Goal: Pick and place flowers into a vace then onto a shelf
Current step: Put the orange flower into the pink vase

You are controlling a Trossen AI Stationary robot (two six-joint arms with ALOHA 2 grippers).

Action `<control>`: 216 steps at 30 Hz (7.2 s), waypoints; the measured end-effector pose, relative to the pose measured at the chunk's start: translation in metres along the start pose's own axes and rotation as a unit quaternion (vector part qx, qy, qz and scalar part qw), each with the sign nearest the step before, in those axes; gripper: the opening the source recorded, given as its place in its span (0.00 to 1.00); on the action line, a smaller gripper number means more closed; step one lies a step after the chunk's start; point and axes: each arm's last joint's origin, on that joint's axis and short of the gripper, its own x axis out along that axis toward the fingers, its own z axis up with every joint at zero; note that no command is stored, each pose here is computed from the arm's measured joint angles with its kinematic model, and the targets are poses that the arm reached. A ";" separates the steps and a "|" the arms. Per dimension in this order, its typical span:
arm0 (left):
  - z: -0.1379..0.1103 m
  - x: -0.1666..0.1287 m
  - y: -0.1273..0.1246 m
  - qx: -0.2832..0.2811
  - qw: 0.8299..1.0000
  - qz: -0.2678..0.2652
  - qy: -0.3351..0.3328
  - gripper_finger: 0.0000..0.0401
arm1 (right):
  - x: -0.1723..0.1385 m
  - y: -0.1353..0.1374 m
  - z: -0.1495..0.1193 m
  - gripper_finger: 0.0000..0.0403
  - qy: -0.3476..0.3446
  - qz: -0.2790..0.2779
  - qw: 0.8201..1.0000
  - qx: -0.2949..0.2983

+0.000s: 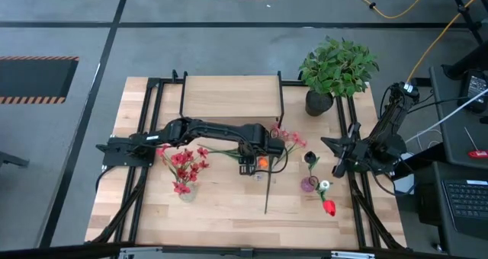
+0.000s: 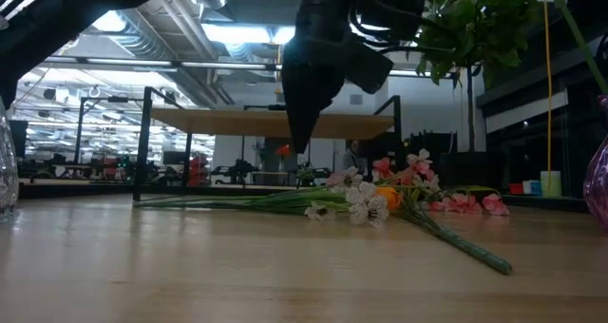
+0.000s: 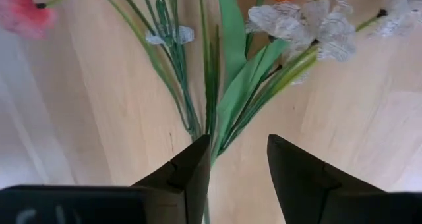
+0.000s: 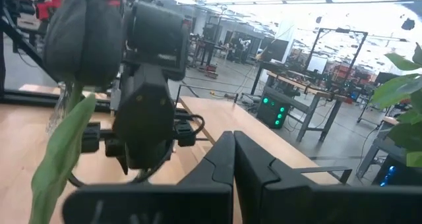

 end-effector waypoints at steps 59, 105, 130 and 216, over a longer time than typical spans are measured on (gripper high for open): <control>-0.097 0.047 0.035 -0.038 0.999 -0.013 -0.036 0.23 | 0.000 0.004 -0.007 0.01 0.008 0.004 1.000 0.008; -0.085 0.080 0.054 -0.038 0.999 -0.017 -0.002 0.12 | 0.000 0.004 -0.007 0.01 0.008 0.005 1.000 0.008; -0.085 0.062 0.055 -0.033 0.999 -0.009 0.007 0.01 | 0.000 0.004 -0.007 0.01 0.008 0.005 1.000 0.008; -0.013 -0.106 0.071 0.105 0.779 -0.016 -0.618 0.00 | 0.001 -0.005 0.030 0.23 -0.058 0.057 0.997 0.017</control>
